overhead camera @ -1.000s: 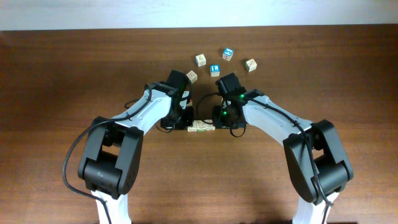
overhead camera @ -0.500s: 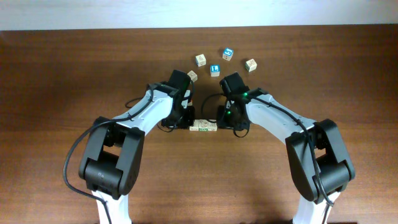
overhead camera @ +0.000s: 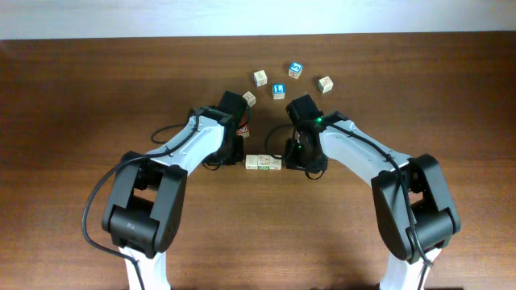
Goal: Rotate 3 blocks
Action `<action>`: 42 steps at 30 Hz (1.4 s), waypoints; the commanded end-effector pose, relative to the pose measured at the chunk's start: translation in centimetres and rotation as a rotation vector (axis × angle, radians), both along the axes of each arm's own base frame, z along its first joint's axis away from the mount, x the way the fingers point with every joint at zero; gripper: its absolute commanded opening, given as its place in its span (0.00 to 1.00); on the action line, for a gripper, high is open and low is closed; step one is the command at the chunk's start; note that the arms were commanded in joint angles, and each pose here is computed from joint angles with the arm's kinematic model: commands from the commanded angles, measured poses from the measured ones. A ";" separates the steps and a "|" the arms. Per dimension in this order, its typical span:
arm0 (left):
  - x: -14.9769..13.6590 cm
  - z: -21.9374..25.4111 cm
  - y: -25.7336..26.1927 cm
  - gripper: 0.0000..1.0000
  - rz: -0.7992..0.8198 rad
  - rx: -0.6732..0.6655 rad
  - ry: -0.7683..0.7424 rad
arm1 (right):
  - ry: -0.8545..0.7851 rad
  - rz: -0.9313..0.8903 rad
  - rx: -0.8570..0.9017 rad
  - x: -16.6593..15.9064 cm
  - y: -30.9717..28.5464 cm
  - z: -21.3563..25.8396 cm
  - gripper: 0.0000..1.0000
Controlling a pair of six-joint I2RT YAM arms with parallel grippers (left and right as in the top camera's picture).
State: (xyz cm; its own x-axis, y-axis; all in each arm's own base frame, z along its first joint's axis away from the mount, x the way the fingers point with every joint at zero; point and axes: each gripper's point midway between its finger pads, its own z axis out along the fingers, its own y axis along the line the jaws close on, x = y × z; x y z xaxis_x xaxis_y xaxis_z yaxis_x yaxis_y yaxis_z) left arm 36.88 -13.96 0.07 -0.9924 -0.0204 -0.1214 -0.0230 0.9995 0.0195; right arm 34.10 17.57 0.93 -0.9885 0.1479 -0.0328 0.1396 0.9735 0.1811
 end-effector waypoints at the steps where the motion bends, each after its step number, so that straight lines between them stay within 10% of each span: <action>1: 1.0 0.0 1.8 0.19 0.082 0.016 -0.013 | 0.076 0.024 0.048 -1.2 0.8 1.1 0.36; 7: 1.8 0.0 4.3 0.22 0.167 -0.004 -0.011 | 0.121 0.174 0.075 -4.5 4.7 1.2 0.37; 42: 1.8 0.0 4.5 0.22 0.175 -0.019 -0.003 | -0.115 0.125 -0.089 -1.2 6.7 -0.3 0.36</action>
